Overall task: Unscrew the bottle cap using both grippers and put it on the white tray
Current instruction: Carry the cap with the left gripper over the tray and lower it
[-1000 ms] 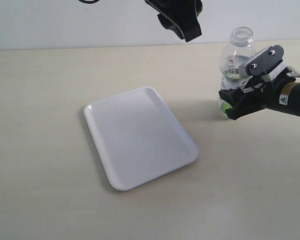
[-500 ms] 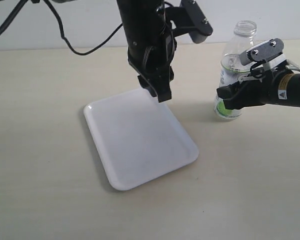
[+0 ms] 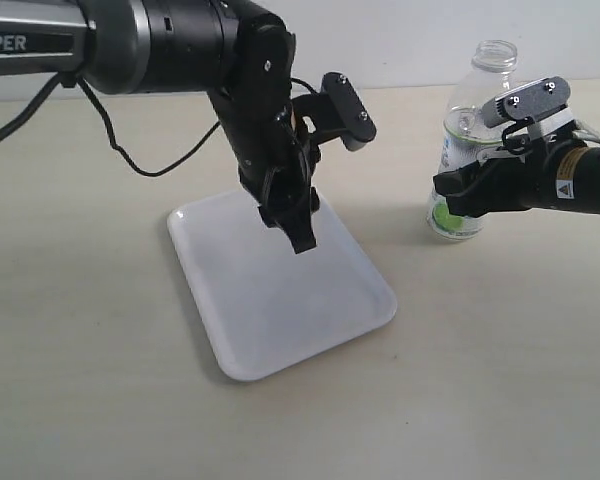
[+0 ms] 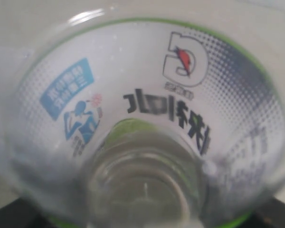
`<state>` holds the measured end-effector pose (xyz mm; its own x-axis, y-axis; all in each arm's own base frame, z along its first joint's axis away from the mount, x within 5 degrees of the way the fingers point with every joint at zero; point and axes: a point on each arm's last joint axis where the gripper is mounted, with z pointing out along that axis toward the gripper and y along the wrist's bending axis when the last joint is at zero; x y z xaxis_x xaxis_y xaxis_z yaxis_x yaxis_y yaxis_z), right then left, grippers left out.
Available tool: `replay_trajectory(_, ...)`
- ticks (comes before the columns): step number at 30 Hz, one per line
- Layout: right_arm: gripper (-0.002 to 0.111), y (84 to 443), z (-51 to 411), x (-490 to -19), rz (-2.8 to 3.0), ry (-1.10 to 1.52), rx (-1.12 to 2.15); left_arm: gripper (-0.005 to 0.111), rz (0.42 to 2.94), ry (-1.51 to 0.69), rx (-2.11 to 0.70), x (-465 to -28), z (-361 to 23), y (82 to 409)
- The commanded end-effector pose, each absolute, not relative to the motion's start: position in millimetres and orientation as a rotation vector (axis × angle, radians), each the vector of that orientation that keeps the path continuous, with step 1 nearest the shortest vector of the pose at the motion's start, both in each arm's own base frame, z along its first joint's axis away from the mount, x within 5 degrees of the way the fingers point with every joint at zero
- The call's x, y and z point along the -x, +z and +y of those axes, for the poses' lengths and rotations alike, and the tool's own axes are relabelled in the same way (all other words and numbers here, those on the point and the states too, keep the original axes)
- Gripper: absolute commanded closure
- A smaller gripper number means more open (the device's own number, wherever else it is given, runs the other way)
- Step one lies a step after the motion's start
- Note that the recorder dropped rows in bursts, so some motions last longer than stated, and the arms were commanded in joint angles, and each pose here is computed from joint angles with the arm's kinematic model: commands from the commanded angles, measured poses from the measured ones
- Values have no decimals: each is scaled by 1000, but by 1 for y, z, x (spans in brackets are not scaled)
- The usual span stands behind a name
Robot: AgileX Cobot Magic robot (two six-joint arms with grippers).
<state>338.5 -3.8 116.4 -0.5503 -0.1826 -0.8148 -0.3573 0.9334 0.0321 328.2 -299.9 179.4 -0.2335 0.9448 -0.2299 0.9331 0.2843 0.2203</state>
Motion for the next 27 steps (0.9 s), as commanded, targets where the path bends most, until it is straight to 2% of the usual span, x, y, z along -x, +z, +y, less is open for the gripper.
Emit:
replay_trajectory(1,108,120,-5,-340,2157,233,387,107,2304,55,-1743,-330,-301,147)
replay_trajectory(7,108,120,-5,-340,2155,234,389,107,2355,85,-1792,-331,-299,120)
replay_trajectory(14,108,120,-5,-340,2147,221,415,107,2353,88,-1802,-332,-299,116)
replay_trajectory(16,108,120,-5,-340,2147,221,415,103,2350,87,-1800,-333,-299,117)
replay_trajectory(18,108,120,-5,-340,2147,221,415,89,2345,87,-1803,-333,-299,117)
replay_trajectory(24,108,120,-5,-340,2147,221,415,23,2321,89,-1812,-334,-300,117)
replay_trajectory(27,108,120,-5,-340,2147,221,412,3,2287,122,-1874,-334,-298,118)
